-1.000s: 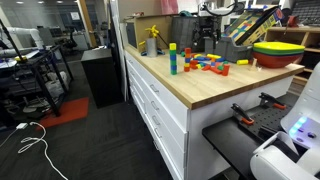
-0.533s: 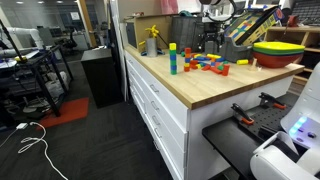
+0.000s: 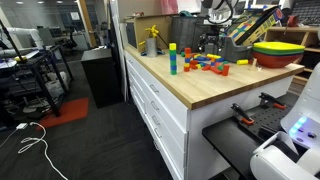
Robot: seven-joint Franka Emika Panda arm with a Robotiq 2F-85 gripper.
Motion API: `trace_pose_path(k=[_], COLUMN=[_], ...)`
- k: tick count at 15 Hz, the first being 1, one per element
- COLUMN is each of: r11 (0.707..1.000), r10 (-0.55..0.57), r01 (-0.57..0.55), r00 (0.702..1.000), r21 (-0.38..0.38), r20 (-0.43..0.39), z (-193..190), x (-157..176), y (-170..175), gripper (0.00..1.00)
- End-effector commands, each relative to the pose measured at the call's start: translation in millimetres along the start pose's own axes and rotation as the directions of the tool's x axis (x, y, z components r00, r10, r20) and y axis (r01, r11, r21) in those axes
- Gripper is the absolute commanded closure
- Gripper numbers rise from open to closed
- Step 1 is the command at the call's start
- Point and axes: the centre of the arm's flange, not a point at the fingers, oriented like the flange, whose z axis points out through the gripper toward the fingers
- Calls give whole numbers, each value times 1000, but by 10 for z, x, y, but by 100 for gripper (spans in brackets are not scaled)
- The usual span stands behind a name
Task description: Put one orange block on top of the stack on the right.
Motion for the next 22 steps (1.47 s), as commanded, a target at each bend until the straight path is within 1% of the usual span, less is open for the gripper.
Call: trace_pose_path(k=[1,4,5,6,7,9,12,17,20,21,22], r11=[1000,1000,999,998,996,991,977,965,946,942,953], r10=[1,-6,-37,-49,-69,-86,-154,-185,-193,-196,-180], r01=[-1,6,37,48,67,75,130,149,134,136,124], r00=[1000,1000,999,998,997,992,978,970,965,965,965], r21=[7,10,0,-32,-51,-113,-169,-217,-296,-306,-276], r20=[-2,-5,-6,-31,-32,-91,-140,-155,-178,-176,-190], z=[-18,-36,-33,-16,0,5,-16,-48,-90,-104,12], x=[9,-1,-5,48,114,276,481,1004,1330,1357,1153], y=[-16,-56,-112,-168,-190,-231,-327,-386,-261,-226,-209], gripper=[0,0,0,0,0,0,0,0,0,0,0])
